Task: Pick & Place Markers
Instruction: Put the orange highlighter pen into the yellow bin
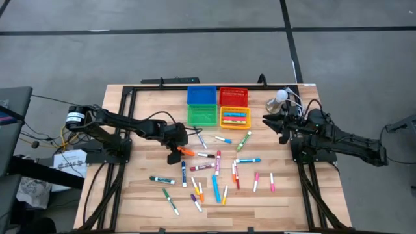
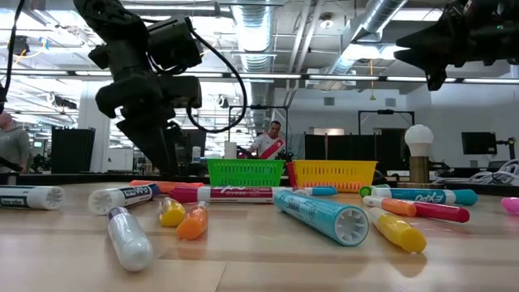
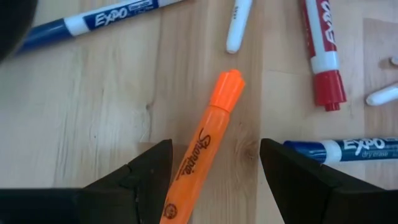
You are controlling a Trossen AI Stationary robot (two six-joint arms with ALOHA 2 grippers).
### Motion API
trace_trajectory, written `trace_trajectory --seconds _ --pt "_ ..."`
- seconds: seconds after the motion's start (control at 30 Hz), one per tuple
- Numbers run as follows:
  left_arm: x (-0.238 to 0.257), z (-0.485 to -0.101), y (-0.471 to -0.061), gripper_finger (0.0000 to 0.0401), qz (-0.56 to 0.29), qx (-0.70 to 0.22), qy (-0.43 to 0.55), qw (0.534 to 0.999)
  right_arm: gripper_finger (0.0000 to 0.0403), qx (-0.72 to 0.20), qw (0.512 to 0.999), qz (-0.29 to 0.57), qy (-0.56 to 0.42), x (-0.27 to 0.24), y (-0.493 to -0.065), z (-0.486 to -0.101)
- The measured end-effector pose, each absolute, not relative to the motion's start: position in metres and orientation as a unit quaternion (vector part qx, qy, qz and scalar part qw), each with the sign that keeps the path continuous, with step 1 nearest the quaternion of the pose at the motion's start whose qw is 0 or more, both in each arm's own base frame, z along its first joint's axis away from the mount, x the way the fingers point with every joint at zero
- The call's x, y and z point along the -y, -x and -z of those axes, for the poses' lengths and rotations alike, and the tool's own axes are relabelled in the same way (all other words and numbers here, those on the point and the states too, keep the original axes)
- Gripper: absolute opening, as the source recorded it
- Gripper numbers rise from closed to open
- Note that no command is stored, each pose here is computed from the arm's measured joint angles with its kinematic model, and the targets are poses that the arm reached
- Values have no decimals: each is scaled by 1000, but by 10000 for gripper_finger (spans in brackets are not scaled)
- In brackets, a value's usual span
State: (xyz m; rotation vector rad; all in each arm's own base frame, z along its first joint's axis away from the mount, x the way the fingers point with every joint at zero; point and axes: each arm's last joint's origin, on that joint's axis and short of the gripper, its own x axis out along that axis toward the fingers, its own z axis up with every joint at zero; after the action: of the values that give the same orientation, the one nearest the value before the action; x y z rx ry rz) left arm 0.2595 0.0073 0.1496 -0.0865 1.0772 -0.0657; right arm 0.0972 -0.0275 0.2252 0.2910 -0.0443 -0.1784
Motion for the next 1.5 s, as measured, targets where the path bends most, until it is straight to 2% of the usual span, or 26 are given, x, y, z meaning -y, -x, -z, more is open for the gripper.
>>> trace_trajectory --seconds 0.43,1.23,1.37,1.5 --pt "-16 -123 -267 242 20 -544 33 838 107 24 984 88 -154 28 -97 -225" --pt "-17 -124 -272 241 12 -519 0 854 107 24 984 88 -154 28 -97 -225" --pt "-17 -124 -272 224 11 -519 1 855 107 24 984 88 -154 28 -97 -225" --pt "-17 -124 -272 186 11 -519 2 855 107 24 984 89 -154 28 -97 -225"
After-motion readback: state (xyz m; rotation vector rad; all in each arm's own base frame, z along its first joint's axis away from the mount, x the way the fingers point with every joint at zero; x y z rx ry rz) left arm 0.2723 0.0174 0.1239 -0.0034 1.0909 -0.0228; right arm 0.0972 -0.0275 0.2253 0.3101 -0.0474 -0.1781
